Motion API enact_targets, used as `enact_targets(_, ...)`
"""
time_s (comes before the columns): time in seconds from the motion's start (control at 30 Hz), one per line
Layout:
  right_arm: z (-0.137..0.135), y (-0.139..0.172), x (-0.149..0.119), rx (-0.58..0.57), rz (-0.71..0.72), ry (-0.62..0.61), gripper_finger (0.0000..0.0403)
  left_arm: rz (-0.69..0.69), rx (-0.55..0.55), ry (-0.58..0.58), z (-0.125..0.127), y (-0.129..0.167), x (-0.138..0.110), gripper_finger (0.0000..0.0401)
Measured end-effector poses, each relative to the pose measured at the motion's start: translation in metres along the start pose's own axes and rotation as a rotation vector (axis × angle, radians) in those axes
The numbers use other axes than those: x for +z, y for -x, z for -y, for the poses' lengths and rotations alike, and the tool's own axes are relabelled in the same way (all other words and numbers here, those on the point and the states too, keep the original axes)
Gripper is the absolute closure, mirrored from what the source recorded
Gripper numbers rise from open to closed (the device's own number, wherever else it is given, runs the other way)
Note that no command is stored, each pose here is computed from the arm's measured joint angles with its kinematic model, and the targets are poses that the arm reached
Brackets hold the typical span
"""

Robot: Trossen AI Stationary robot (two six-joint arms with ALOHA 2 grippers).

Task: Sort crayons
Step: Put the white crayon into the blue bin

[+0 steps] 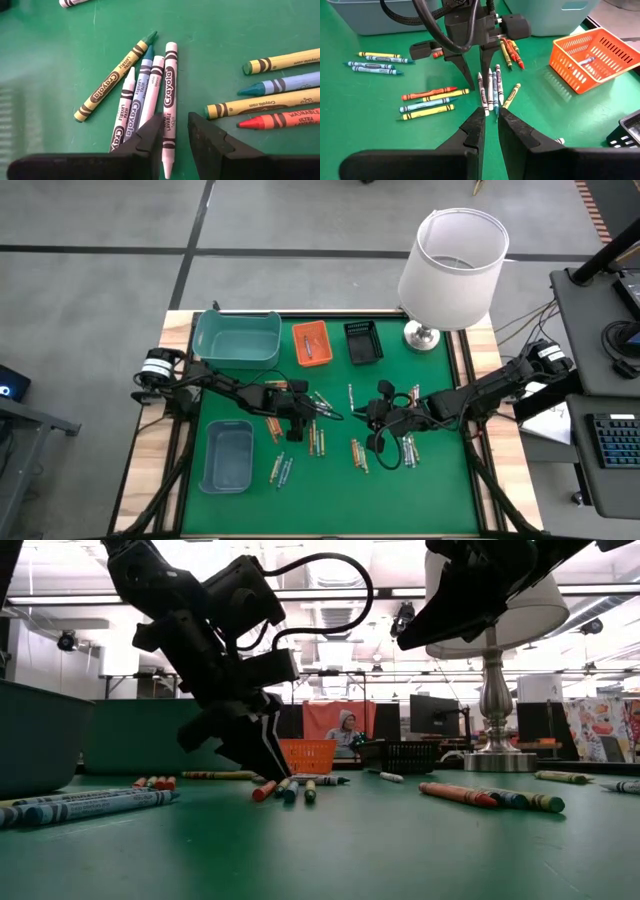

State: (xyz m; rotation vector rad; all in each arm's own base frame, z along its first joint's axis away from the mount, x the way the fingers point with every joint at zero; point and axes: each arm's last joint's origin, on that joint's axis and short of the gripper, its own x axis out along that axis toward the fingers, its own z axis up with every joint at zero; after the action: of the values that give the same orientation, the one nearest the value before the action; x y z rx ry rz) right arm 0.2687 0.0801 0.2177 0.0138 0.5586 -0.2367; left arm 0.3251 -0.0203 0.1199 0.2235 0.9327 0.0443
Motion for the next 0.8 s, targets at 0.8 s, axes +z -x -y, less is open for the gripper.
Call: enact_targets(0.8,0.000,0.000,0.000,0.000,0.000,-0.002,0.0360,0.013,-0.009,0.045,0.002,-0.002,-0.013,0.0383)
